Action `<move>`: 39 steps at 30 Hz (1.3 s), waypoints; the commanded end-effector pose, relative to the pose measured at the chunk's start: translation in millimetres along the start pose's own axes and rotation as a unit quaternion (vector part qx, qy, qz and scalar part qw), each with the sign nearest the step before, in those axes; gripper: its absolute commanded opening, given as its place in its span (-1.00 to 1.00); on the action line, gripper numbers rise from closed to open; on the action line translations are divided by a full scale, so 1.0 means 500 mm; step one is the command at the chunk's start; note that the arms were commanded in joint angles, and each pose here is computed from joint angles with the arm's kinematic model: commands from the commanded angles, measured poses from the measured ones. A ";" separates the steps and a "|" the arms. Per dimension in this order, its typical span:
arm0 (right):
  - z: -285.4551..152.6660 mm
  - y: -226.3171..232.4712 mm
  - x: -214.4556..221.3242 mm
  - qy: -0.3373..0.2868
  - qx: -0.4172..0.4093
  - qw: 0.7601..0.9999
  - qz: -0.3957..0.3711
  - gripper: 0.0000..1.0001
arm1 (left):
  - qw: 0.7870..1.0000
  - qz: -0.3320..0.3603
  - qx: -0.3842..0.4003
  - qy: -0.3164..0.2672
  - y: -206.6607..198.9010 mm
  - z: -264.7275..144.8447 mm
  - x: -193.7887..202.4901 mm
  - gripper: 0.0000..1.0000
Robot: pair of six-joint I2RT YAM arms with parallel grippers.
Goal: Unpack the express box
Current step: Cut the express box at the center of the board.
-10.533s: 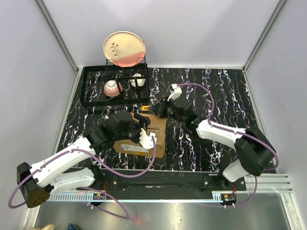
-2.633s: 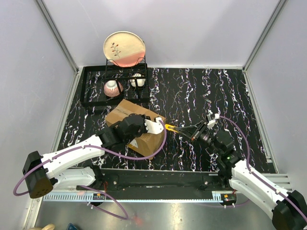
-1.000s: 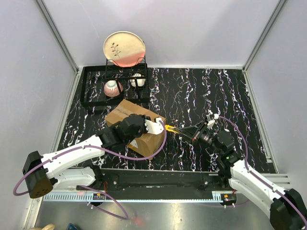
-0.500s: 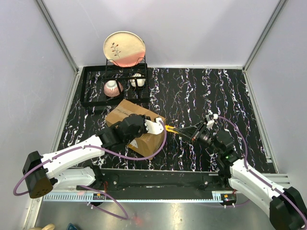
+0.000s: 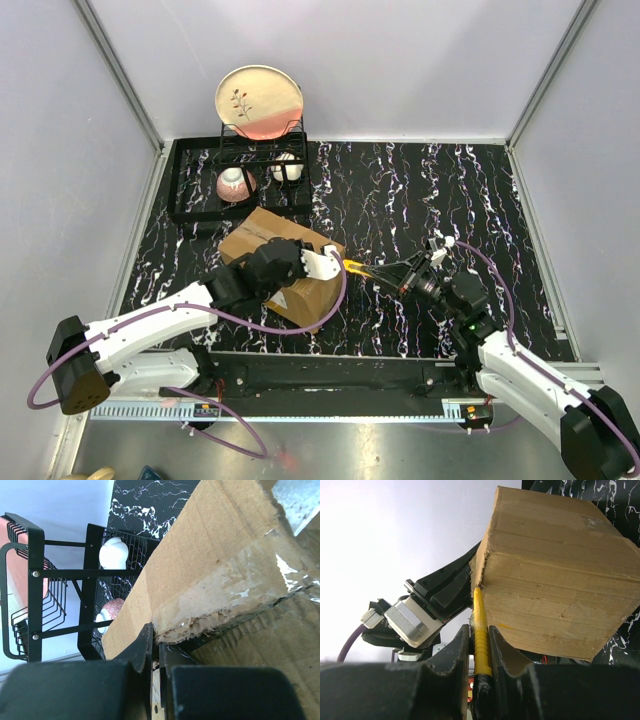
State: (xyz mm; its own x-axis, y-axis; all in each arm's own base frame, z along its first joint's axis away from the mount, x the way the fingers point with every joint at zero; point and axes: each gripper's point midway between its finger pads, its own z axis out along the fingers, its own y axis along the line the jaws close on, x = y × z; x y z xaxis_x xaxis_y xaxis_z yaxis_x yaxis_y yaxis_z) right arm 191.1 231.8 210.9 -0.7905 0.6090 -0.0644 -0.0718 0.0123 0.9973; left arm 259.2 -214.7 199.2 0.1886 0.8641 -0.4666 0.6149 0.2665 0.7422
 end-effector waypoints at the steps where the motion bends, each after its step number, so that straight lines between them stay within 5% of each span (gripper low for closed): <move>1: -0.007 0.044 -0.002 -0.002 -0.044 0.999 -0.016 -1.00 | 0.999 -0.026 -0.014 -0.024 0.012 -0.007 -0.017 -1.00; 39: -0.006 0.023 0.007 0.015 -0.022 1.000 -0.010 -1.00 | 0.999 -0.024 -0.014 -0.024 0.011 -0.006 -0.016 -1.00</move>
State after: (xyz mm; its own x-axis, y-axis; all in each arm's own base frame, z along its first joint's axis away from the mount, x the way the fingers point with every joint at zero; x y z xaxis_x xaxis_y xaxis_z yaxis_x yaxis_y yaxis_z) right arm 187.9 233.5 209.6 -0.8052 0.5900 -0.0594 -0.0694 0.0057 0.9976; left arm 258.0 -213.8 197.3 0.1911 0.8625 -0.4687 0.6142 0.2674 0.7425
